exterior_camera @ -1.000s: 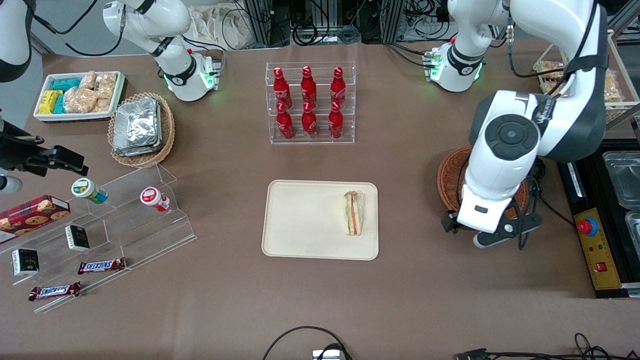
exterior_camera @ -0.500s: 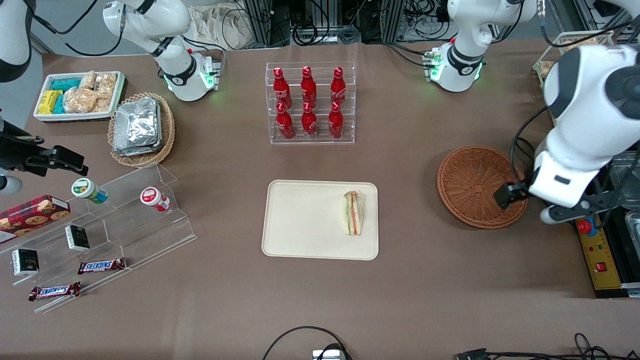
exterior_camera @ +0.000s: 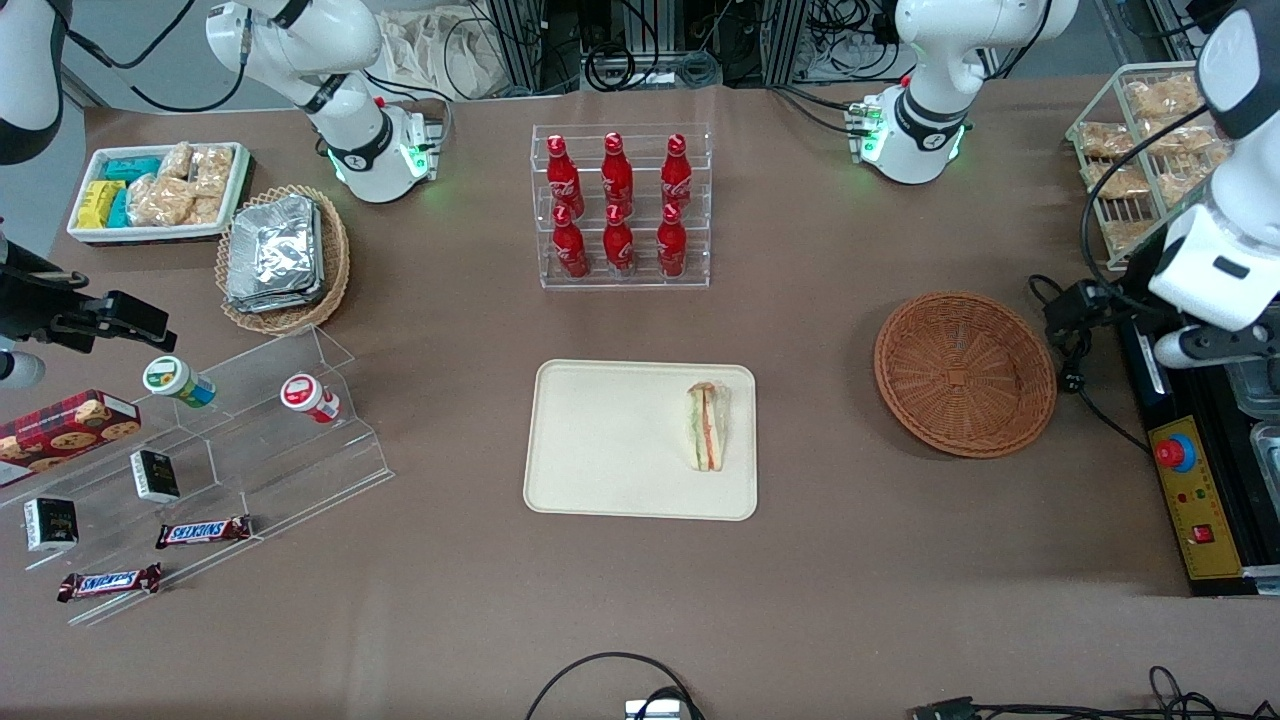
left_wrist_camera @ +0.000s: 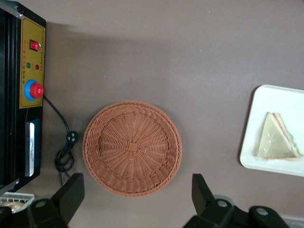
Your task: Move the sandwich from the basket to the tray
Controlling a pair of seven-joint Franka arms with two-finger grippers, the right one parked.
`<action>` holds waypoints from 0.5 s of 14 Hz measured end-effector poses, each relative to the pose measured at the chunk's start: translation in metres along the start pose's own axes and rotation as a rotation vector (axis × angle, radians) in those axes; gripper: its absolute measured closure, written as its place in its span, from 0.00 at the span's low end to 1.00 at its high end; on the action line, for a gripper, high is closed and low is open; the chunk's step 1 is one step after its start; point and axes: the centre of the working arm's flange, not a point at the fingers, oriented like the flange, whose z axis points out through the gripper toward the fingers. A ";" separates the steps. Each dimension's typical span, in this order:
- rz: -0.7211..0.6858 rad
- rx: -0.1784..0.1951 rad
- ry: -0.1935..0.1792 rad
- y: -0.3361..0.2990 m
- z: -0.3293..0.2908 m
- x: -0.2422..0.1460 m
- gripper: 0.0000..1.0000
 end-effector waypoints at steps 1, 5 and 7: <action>0.009 0.001 0.002 0.004 -0.007 -0.006 0.00; 0.052 0.002 0.008 0.005 -0.029 -0.024 0.00; 0.064 -0.006 0.001 -0.006 -0.033 -0.027 0.00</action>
